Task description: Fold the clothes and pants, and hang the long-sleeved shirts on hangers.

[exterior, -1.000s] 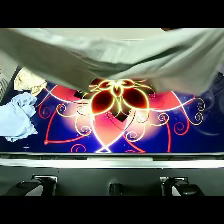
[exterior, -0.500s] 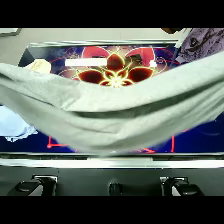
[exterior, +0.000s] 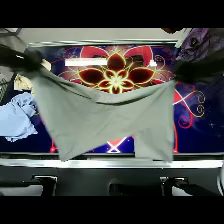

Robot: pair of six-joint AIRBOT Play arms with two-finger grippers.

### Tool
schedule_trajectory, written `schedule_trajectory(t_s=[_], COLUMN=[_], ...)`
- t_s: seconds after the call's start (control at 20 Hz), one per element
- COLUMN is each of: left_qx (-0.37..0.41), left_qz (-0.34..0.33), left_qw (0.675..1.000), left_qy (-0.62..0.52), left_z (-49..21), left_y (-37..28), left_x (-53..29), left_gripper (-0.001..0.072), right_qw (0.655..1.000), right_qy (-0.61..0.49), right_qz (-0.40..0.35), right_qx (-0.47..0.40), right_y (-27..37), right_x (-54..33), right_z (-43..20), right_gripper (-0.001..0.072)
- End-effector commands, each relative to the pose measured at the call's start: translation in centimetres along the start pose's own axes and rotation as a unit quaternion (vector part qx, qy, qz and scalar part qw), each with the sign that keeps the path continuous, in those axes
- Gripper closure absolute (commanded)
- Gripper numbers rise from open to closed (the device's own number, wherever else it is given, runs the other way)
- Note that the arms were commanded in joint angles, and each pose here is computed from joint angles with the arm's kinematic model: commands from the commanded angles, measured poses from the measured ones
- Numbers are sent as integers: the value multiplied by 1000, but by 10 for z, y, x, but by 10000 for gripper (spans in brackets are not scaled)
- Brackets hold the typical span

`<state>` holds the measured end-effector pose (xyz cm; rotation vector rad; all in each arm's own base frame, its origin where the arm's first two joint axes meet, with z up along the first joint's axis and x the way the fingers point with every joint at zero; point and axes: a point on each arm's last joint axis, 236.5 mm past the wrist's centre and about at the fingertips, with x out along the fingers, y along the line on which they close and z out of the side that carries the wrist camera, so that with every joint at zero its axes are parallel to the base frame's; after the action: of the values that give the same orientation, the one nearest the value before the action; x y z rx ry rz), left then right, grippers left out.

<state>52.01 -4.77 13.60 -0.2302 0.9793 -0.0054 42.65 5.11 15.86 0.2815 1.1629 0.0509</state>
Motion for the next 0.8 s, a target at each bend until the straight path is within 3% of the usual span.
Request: schedule_trajectory(t_s=[0.0,0.25,0.3,0.4,0.45,0.5,0.55,0.65,0.75], left_qx=[-41,-64,-55,-25,-4,35,68,86,38], left_qz=[-38,-47,-48,-54,-60,-66,-67,-63,-74], left_qw=[995,989,990,992,994,994,992,989,991], left_qy=[84,123,121,108,96,84,82,99,105], left_z=[-43,-74,-72,-59,-49,-39,-35,-38,-43], left_y=[-7,-5,-5,-3,-2,0,6,26,49], left_x=[142,197,193,172,155,131,108,68,35], left_gripper=[689,687,682,483,434,418,301,188,170], right_qw=[998,996,996,997,997,996,995,995,995], right_qy=[64,77,77,76,79,80,72,54,35], right_qz=[0,3,2,11,23,40,65,83,94], right_qx=[27,55,55,25,-7,-23,-9,-1,24], right_y=[-16,-30,-31,-30,-31,-33,-38,-69,-109], right_x=[136,234,236,226,214,199,182,147,122], right_z=[6,6,6,8,9,10,17,25,22], right_gripper=[677,671,638,414,360,356,356,356,356])
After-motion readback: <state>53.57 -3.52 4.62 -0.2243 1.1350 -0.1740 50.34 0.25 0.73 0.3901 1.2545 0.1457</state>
